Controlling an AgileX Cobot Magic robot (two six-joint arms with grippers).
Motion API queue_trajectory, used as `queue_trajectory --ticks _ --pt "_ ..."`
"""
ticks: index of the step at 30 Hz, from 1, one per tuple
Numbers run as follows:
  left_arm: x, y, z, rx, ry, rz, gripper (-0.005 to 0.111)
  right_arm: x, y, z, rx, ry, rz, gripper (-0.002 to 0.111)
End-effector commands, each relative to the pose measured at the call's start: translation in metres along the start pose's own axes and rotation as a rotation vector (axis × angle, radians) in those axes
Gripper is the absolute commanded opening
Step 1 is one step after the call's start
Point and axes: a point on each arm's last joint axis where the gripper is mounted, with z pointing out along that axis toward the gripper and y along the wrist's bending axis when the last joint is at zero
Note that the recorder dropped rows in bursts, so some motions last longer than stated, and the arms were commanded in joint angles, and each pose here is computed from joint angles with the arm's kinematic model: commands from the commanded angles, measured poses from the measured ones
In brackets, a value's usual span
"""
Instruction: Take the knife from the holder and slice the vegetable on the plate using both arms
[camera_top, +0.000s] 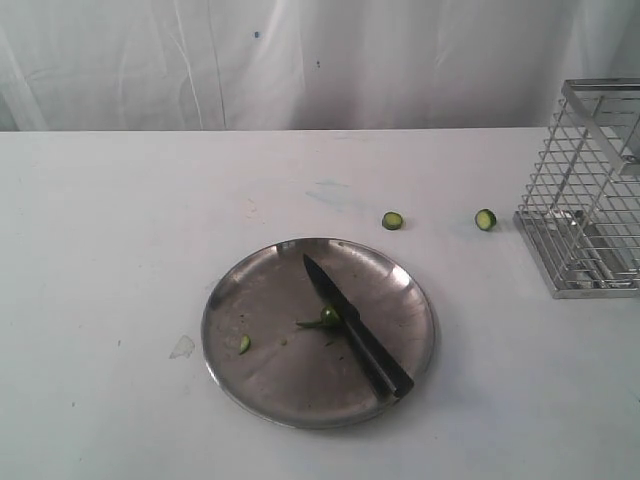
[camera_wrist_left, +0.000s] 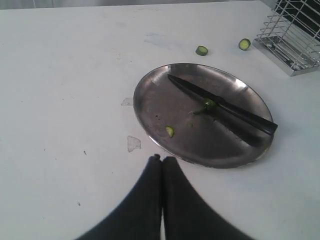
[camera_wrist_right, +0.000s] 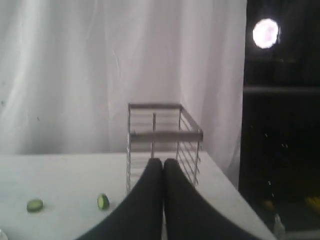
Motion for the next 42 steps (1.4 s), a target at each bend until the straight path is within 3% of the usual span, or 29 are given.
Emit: queue_trajectory --ticks 1,3,16,20,25,27,30,32,35,39,42 --pt "0.001 -0.001 0.000 0.016 0.000 0.002 0.000 0.028 -0.003 -0.003 0.051 0.272 0.050 0.000" --pt "0.001 -0.001 0.000 0.016 0.000 0.002 0.000 0.038 -0.003 -0.007 0.062 0.385 0.072 0.000" --pt "0.002 -0.003 0.000 0.043 -0.003 0.002 0.000 0.037 -0.003 -0.006 0.065 0.376 0.076 0.000" --pt "0.012 -0.004 0.000 0.065 -0.006 0.009 0.000 0.037 -0.003 -0.006 0.067 0.376 0.076 0.000" --pt "0.018 -0.006 -0.007 0.053 -0.084 0.052 0.000 0.037 -0.003 -0.006 0.067 0.376 0.076 0.000" --pt "0.015 -0.001 -0.008 0.001 -0.122 0.112 0.000 0.037 -0.003 -0.006 0.067 0.376 0.076 0.000" --pt "0.012 0.018 -0.005 -0.192 -0.233 0.276 0.000 0.037 -0.004 -0.006 0.067 0.376 0.074 0.000" --pt "0.022 0.034 0.002 -0.323 -0.334 0.244 0.000 0.037 -0.004 -0.006 0.067 0.376 0.074 0.000" --pt "0.048 0.050 0.015 -0.400 -0.392 0.108 0.000 0.037 -0.004 -0.006 0.067 0.376 0.074 0.000" --pt "0.078 0.051 0.023 -0.391 -0.060 -0.002 0.000 0.037 -0.004 -0.006 0.067 0.376 0.074 0.000" --pt "0.085 0.052 0.023 -0.399 0.008 -0.024 0.000 0.038 -0.004 -0.007 0.068 0.379 0.074 0.000"
